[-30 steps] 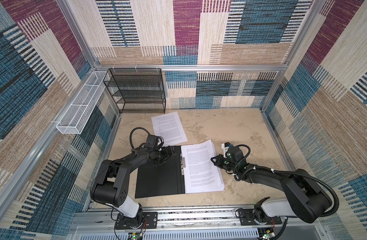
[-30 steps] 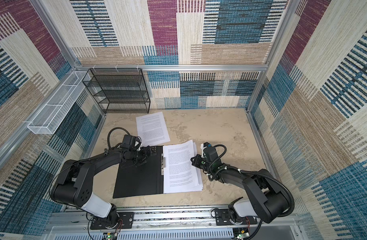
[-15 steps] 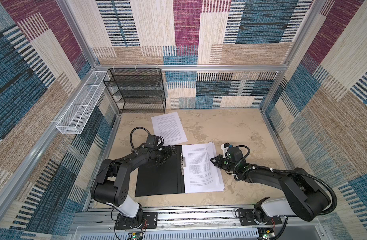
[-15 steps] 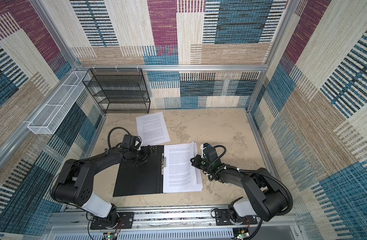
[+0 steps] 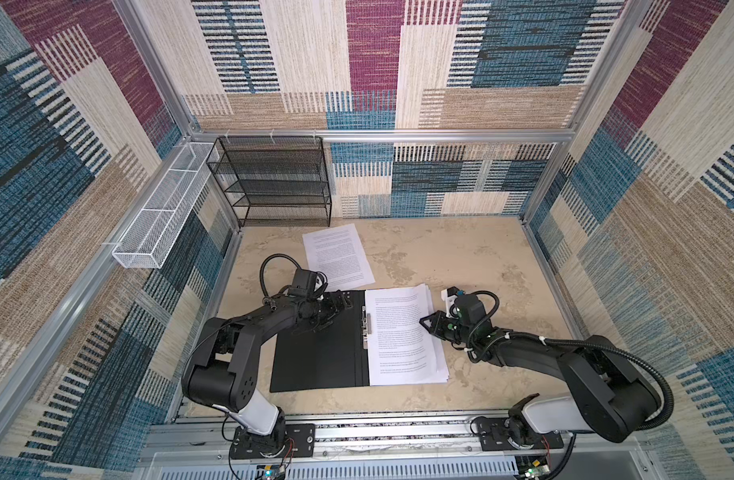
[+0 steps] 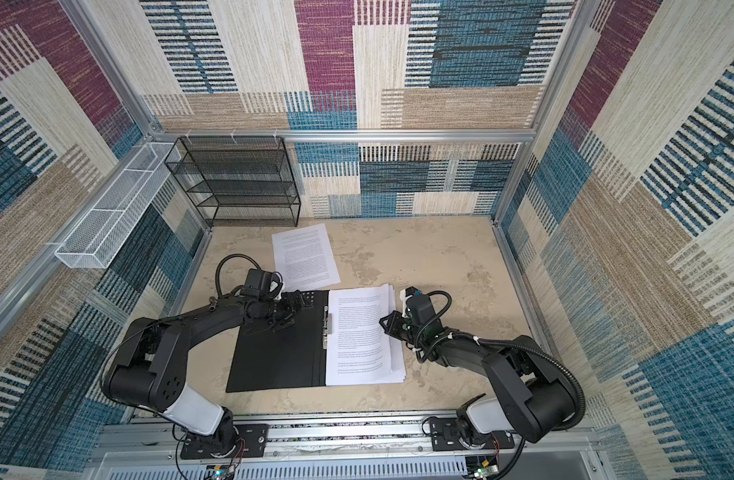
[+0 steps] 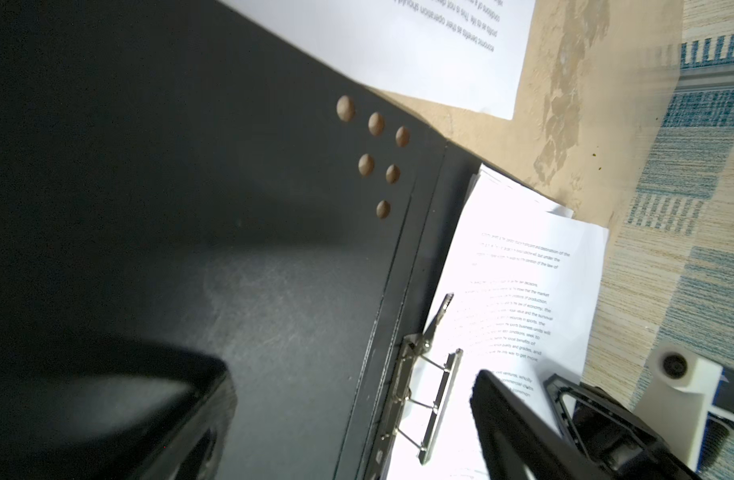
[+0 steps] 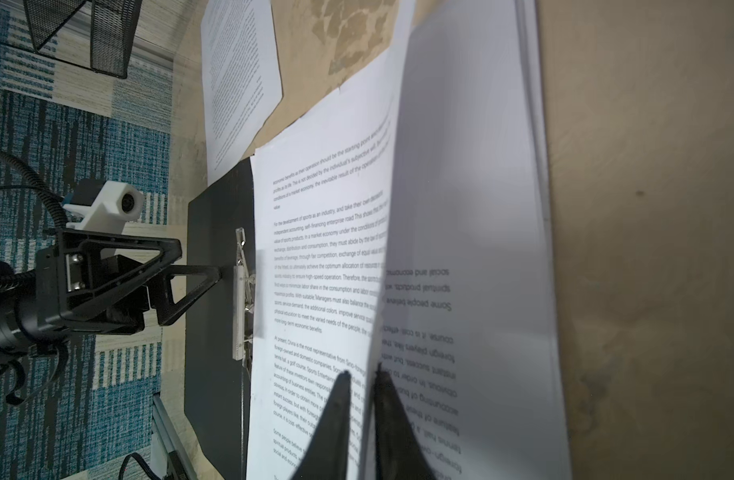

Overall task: Put the files into the folder
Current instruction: 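Open the right gripper to release the sheet on the folder, then move both grippers toward the last loose printed sheet farther from the robot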

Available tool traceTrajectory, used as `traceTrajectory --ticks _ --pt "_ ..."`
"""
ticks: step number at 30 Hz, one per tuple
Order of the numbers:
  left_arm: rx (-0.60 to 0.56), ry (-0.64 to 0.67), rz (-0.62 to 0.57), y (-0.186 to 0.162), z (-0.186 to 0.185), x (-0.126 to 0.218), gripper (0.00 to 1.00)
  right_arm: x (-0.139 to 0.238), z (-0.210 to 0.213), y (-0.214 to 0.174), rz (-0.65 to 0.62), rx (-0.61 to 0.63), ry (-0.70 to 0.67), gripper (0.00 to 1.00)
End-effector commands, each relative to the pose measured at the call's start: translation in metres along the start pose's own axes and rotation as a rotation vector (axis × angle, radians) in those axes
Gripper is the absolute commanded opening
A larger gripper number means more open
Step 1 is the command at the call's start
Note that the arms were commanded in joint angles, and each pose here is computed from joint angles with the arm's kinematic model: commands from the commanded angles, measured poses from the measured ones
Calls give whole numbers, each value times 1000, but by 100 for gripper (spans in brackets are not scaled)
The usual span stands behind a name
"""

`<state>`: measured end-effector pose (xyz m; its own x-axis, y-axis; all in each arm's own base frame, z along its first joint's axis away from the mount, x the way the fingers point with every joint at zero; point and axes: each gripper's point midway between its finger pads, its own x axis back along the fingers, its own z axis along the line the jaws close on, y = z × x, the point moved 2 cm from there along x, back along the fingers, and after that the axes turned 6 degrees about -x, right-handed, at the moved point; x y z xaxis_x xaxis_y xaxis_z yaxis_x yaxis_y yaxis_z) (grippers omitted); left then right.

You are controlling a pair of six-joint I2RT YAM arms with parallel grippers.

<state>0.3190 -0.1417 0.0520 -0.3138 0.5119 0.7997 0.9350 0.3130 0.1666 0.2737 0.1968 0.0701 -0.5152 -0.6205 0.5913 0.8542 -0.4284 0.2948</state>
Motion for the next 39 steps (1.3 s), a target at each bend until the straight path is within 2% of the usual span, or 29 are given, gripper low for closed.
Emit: traceTrajectory --ticks 1,8,12,17,23,28,35,39 --pt "95 243 112 -36 52 -2 93 1 7 3 -19 9 33 34" --pt "96 177 119 -35 42 -5 93 19 7 18 -119 -1 -26 71" --pt "88 148 99 -31 33 1 93 31 3 34 -204 0 -112 83" --pt "52 63 49 -15 1 21 93 32 18 56 -264 73 -133 100" --pt "-9 37 -50 19 -33 50 93 9 62 82 -243 200 -44 100" --pt "-19 40 -174 71 -57 59 93 -29 96 98 -160 283 40 100" --pt "-31 139 -286 152 -54 37 94 -86 125 118 -53 347 108 100" --pt "-26 183 -251 184 -34 14 93 -99 130 125 -31 346 134 100"
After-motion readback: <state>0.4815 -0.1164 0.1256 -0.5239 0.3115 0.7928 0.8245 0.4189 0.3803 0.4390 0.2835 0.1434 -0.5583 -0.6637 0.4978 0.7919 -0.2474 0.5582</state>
